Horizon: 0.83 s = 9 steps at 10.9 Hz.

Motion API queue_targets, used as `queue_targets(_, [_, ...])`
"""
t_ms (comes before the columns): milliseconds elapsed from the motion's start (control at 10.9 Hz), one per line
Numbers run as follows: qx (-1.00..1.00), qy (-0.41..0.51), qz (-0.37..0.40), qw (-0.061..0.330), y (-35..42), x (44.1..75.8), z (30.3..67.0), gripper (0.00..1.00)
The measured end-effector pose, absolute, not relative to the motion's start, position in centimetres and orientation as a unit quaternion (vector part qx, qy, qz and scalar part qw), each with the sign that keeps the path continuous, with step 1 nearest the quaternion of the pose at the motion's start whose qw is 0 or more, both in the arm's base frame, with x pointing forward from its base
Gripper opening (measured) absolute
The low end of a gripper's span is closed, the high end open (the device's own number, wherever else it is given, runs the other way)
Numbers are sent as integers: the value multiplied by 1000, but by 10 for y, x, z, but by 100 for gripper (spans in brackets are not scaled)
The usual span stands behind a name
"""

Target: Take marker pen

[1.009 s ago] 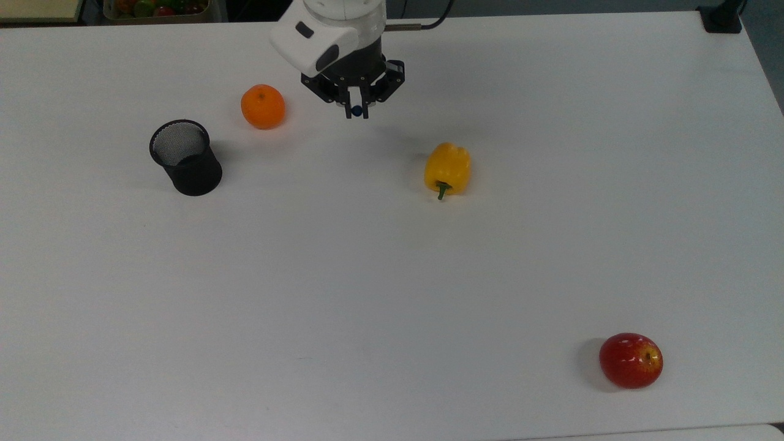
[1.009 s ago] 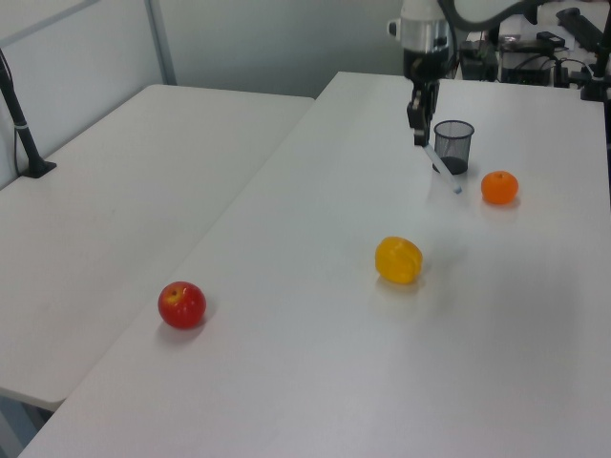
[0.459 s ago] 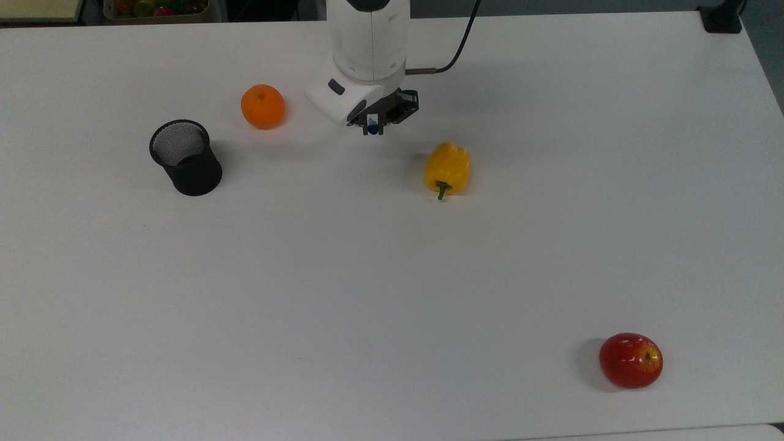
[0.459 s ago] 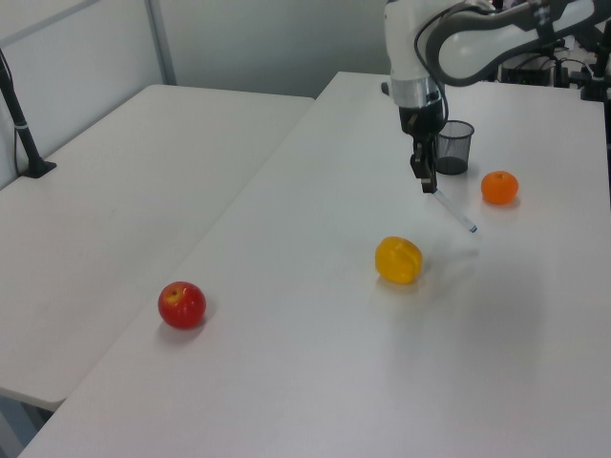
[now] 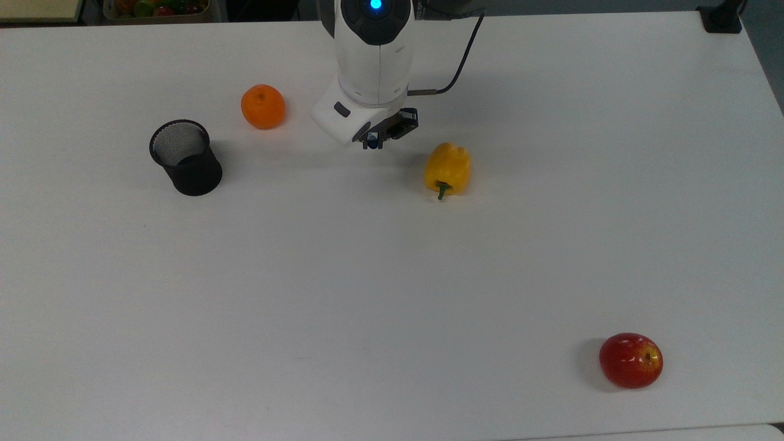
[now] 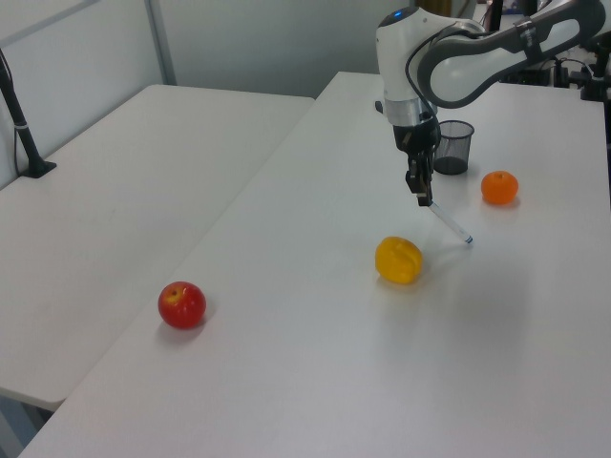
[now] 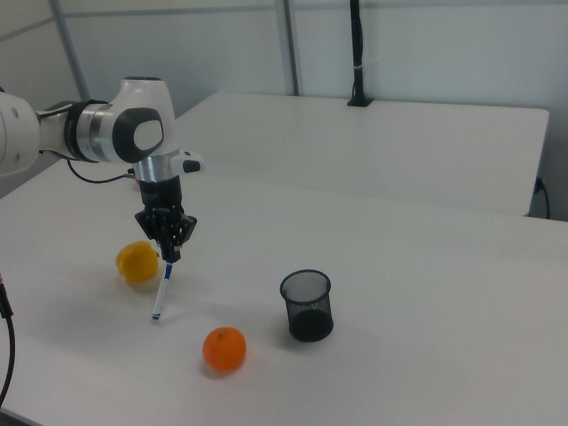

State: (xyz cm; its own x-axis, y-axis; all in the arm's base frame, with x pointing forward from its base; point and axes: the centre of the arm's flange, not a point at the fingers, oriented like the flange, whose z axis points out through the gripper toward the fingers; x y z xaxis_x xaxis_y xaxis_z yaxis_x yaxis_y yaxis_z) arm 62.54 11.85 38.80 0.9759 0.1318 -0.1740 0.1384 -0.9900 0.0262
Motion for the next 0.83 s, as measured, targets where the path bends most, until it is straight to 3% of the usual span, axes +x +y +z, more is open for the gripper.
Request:
queue_targets(184, [994,68,-85,20,118,626,389,24])
queue_targets(642, [994,70,-83,27,116,627,390,93])
queue_targets(734, [994,70,-80,26,117,628,392,100])
queue_targets(826, [994,70,-76,26,117,630,396,100])
